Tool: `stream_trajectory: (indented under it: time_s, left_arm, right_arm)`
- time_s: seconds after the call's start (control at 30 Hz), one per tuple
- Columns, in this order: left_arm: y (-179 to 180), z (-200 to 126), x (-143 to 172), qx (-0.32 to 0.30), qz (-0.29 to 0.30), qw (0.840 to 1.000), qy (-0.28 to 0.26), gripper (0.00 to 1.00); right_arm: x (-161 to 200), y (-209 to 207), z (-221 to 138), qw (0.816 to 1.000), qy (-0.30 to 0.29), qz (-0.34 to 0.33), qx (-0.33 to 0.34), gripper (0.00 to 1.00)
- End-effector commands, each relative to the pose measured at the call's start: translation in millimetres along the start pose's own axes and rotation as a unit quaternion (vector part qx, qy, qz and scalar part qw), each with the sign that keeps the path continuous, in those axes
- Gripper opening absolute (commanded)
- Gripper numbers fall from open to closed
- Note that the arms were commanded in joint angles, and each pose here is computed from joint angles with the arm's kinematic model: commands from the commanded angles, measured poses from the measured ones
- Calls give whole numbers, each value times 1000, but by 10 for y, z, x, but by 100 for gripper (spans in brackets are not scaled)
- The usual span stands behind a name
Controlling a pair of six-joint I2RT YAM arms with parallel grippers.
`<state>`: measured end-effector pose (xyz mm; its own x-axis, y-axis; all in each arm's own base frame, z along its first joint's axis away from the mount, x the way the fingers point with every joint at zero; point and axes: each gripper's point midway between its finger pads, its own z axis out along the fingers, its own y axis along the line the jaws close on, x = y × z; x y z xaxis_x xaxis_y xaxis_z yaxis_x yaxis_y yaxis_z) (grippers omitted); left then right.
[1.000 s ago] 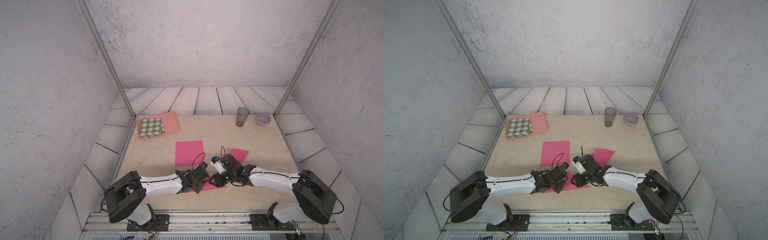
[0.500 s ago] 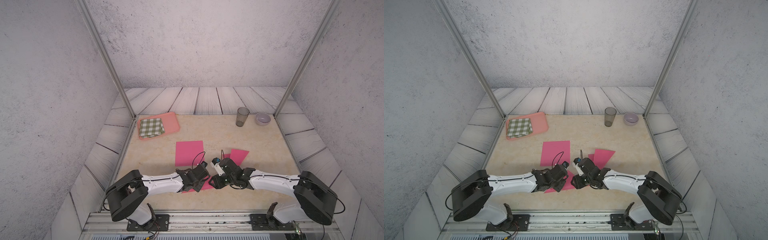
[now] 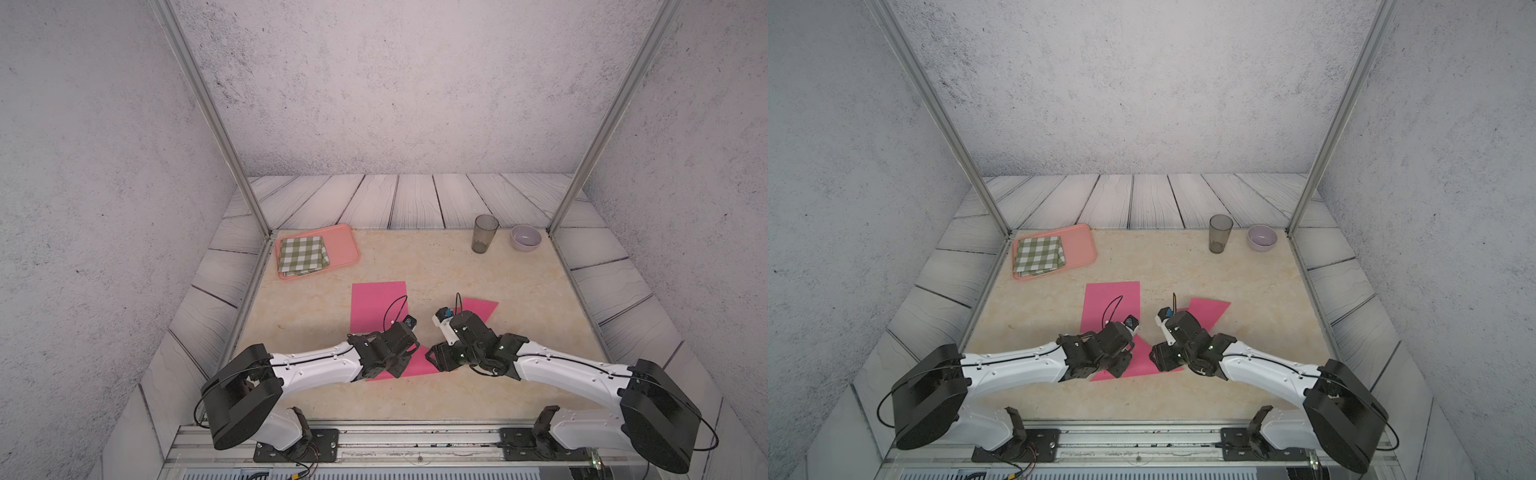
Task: Fold the square paper diagonally
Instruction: Fold the paper at the center of the board.
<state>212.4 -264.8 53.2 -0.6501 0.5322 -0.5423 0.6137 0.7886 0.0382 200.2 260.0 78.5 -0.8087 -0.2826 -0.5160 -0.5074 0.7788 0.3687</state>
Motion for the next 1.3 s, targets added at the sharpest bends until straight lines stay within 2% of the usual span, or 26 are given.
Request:
stream_trajectory:
  time_s: [0.0, 0.2, 0.37, 0.5, 0.63, 0.73, 1.07, 1.27]
  left_arm:
    - [21, 38, -91, -1, 5, 1000, -4, 0]
    - [46, 109, -118, 6, 3, 1000, -3, 0]
    - [21, 147, -98, 14, 4, 1000, 1, 0]
    - [1, 194, -49, 20, -2, 1000, 6, 0]
    - [-9, 246, 5, 22, -6, 1000, 12, 0]
    - [-8, 274, 41, 21, -8, 1000, 17, 0]
    - [10, 319, 96, 16, -10, 1000, 25, 0]
    - [28, 333, 122, 13, -18, 999, 27, 0]
  right_arm:
    - [30, 25, -15, 1000, 3, -13, -8, 62]
    - [32, -10, 8, 1000, 7, -20, 1, 59]
    - [-72, -15, -46, 1000, -15, -14, 10, 55]
    - [-117, 91, -41, 1000, -16, -5, -15, 49]
    - [-89, 210, 74, 999, 1, 20, -49, 39]
    - [-24, 260, 195, 997, 10, 41, -66, 35]
    - [257, -34, 537, 997, 53, 61, -5, 26]
    - [400, -144, 603, 996, 63, 68, 10, 26]
